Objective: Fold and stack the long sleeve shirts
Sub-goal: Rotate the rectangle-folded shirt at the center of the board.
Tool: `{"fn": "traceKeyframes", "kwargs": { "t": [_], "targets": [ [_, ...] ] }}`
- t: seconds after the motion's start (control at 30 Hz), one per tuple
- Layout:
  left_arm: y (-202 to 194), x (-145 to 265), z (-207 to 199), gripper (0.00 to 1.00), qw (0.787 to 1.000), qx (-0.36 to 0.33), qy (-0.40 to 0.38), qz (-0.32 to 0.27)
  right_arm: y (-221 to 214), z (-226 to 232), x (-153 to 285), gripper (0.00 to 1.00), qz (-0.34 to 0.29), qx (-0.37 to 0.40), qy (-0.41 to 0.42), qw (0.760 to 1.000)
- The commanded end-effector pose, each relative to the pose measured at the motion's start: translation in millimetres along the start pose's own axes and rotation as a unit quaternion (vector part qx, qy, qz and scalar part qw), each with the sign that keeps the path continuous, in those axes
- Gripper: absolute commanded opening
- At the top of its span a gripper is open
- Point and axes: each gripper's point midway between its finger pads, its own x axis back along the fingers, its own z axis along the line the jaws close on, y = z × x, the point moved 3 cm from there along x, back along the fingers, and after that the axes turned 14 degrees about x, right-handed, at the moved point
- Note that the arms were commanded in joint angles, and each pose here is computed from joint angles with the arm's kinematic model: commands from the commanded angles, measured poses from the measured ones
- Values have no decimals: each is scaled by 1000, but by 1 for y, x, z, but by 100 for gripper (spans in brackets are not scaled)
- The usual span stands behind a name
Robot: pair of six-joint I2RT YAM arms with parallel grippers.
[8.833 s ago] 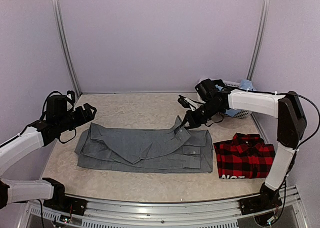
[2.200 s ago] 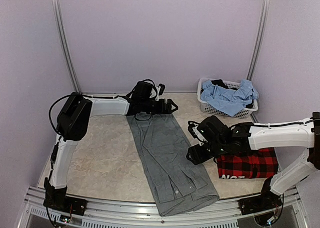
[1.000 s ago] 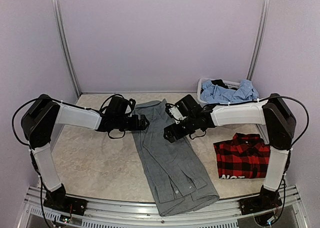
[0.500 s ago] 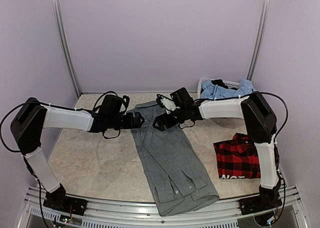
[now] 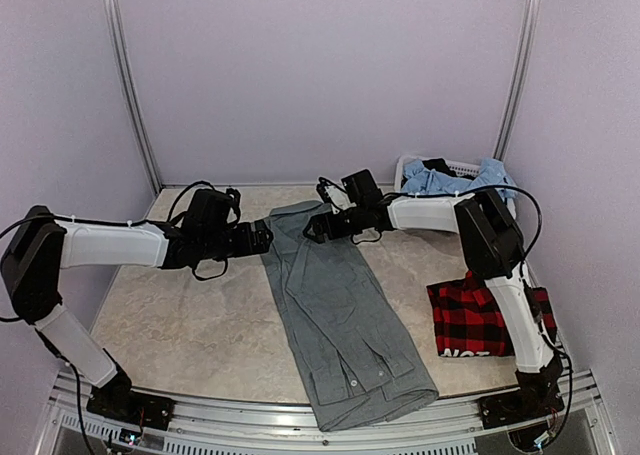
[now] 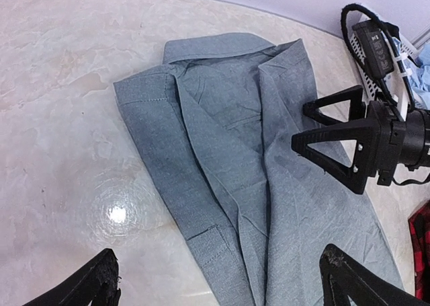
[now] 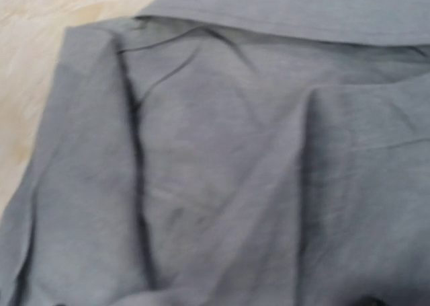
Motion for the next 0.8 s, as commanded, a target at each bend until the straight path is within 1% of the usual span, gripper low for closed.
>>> {"fn": "traceKeyframes", "kwargs": {
  "t": [0.0,0.27,0.47,0.77],
  "targets": [
    [6,10,4,99,1000,8,13,-15,4,-12,-9,93,-10,-38,5,999],
    [8,16,4,99,1000,11,12,-15,-19,-42,-12,92,25,-92,-38,995],
    [7,17,4,99,1000,11,12,-14,-30,-69,0,92,31,-131,-74,988],
    [9,18,6,99,1000,12,15,-19,-31,-104,22,92,27,-151,-135,979]
  ]
}}
